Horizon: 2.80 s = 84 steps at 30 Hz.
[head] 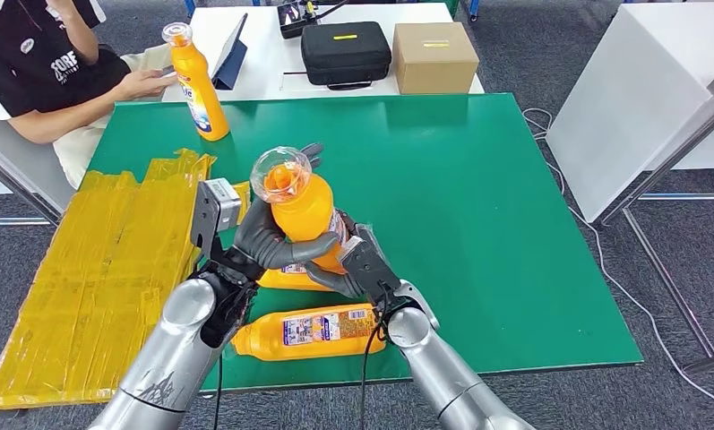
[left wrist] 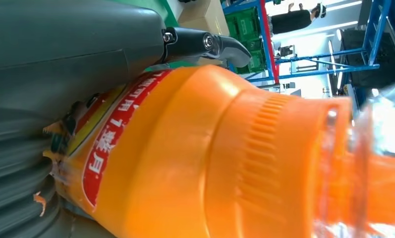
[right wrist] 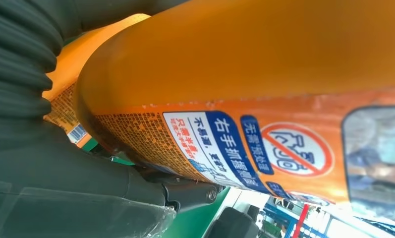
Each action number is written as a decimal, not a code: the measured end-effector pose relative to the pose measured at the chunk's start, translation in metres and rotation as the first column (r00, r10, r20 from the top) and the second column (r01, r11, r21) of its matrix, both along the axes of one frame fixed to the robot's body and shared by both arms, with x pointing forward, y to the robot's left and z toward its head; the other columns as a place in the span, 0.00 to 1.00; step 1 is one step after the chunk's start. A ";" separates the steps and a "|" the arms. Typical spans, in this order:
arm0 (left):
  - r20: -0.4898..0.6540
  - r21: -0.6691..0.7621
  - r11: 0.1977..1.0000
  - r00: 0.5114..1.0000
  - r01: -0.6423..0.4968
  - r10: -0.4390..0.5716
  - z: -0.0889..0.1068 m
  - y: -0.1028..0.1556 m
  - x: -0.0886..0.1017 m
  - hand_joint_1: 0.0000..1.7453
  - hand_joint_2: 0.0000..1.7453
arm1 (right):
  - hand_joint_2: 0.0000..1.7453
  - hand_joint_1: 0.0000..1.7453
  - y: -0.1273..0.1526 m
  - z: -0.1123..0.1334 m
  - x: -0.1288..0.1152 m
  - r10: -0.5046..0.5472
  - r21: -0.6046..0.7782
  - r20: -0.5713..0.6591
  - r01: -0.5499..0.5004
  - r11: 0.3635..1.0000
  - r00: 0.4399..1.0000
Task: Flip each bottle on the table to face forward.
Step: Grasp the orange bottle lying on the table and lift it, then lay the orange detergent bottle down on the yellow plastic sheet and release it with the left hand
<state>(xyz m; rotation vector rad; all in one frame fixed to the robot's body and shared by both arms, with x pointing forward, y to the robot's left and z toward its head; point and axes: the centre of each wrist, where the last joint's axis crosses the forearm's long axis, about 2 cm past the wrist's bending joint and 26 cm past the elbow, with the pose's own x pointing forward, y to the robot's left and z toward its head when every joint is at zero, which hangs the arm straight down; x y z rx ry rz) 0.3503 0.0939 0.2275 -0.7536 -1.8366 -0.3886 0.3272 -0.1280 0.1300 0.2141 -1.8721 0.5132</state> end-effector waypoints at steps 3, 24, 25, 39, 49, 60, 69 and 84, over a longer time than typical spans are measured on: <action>-0.006 -0.003 1.000 1.000 -0.005 0.005 -0.002 0.001 -0.001 0.00 1.00 | 1.00 1.00 0.002 -0.001 0.000 0.007 -0.005 -0.003 -0.007 1.000 1.000; -0.011 -0.024 0.999 0.999 -0.035 0.035 -0.006 0.008 -0.002 1.00 1.00 | 1.00 1.00 0.009 -0.001 0.000 0.037 -0.019 -0.005 -0.037 0.999 0.999; -0.010 -0.024 0.999 0.999 -0.037 0.036 -0.006 0.008 -0.002 1.00 1.00 | 1.00 1.00 0.009 -0.001 0.000 0.037 -0.018 -0.005 -0.037 0.999 0.999; 0.083 -0.043 0.986 0.982 -0.164 0.167 0.003 0.021 -0.002 1.00 1.00 | 1.00 0.02 -0.006 0.021 -0.007 -0.028 -0.012 0.137 0.030 0.999 0.990; 0.329 0.086 0.799 0.774 -0.595 0.541 0.005 0.077 0.003 1.00 1.00 | 1.00 0.00 -0.038 0.048 -0.025 -0.144 -0.021 0.324 0.159 0.987 0.935; 0.714 0.214 0.272 0.340 -0.938 0.612 0.010 0.172 0.019 1.00 1.00 | 1.00 0.00 -0.085 0.067 -0.047 -0.327 -0.042 0.492 0.397 0.917 0.807; 0.825 0.270 0.086 0.276 -0.959 0.494 0.006 0.189 0.024 1.00 1.00 | 1.00 0.00 -0.091 0.071 -0.051 -0.345 -0.036 0.506 0.419 0.907 0.790; 0.863 0.492 -0.138 0.460 -0.860 0.210 -0.059 0.167 0.044 1.00 1.00 | 1.00 0.00 -0.083 0.076 -0.045 -0.332 -0.058 0.488 0.409 0.911 0.808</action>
